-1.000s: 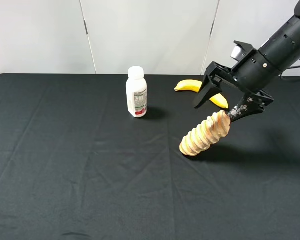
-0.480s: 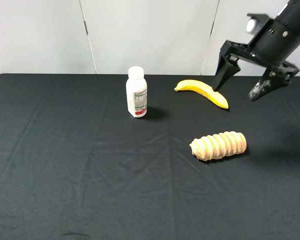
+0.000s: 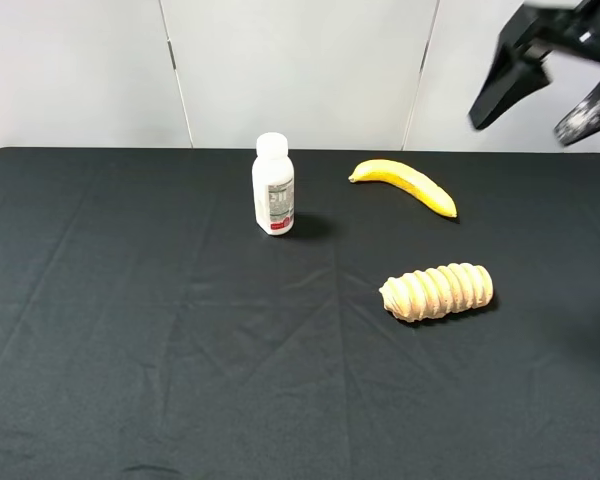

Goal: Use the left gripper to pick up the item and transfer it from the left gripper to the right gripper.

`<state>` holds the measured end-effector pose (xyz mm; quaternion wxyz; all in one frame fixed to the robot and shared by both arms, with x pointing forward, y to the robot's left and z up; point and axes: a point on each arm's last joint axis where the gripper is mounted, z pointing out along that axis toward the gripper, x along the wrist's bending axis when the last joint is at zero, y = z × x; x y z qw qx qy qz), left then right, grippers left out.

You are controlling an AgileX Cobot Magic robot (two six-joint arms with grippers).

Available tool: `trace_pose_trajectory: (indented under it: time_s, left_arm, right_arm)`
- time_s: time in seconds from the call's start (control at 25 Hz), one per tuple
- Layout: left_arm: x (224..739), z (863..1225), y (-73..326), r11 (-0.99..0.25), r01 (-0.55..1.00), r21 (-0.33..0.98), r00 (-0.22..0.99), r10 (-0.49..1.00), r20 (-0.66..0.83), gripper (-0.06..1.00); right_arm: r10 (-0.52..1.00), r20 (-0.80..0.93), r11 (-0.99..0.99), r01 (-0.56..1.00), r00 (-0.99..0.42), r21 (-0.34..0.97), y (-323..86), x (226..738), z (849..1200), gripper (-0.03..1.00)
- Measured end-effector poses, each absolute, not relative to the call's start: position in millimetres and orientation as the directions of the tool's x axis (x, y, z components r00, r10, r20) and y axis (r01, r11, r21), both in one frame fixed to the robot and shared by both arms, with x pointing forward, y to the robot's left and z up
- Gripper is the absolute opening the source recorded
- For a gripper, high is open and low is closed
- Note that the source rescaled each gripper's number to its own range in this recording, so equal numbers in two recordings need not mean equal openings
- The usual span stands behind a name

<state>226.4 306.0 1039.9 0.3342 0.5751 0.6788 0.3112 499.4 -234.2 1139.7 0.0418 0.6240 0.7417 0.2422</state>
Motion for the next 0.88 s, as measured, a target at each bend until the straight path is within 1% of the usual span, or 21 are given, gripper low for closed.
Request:
trace_pose_trajectory:
  time_s: [0.16,0.32,0.44,0.6,0.76,0.88]
  left_arm:
    - [226,1040,306,0.145,0.573,0.807,-0.115,0.989,-0.096,1.00]
    - [226,1040,306,0.145,0.573,0.807,-0.115,0.989,-0.096,1.00]
    - [226,1040,306,0.145,0.573,0.807,-0.115,0.989,-0.096,1.00]
    - [226,1040,306,0.145,0.573,0.807,-0.115,0.989,-0.096,1.00]
    - [226,1040,306,0.145,0.573,0.807,-0.115,0.989,-0.096,1.00]
    - [226,1040,306,0.145,0.573,0.807,-0.115,0.989,-0.096,1.00]
  right_arm:
    - [0.946,0.223,0.102,0.865,-0.237,0.491,-240,468,1160,1.00]
    - [0.948,0.206,0.103,0.843,-0.245,0.528,-247,430,1162,1.00]
    - [0.954,0.173,0.113,0.832,-0.243,0.544,-255,400,1154,1.00]
    - [0.968,0.098,0.135,0.809,-0.231,0.573,-268,360,1135,1.00]
    - [0.975,0.039,0.142,0.746,-0.220,0.651,-279,322,1114,1.00]
    - [0.975,0.029,0.132,0.680,-0.219,0.721,-284,295,1100,1.00]
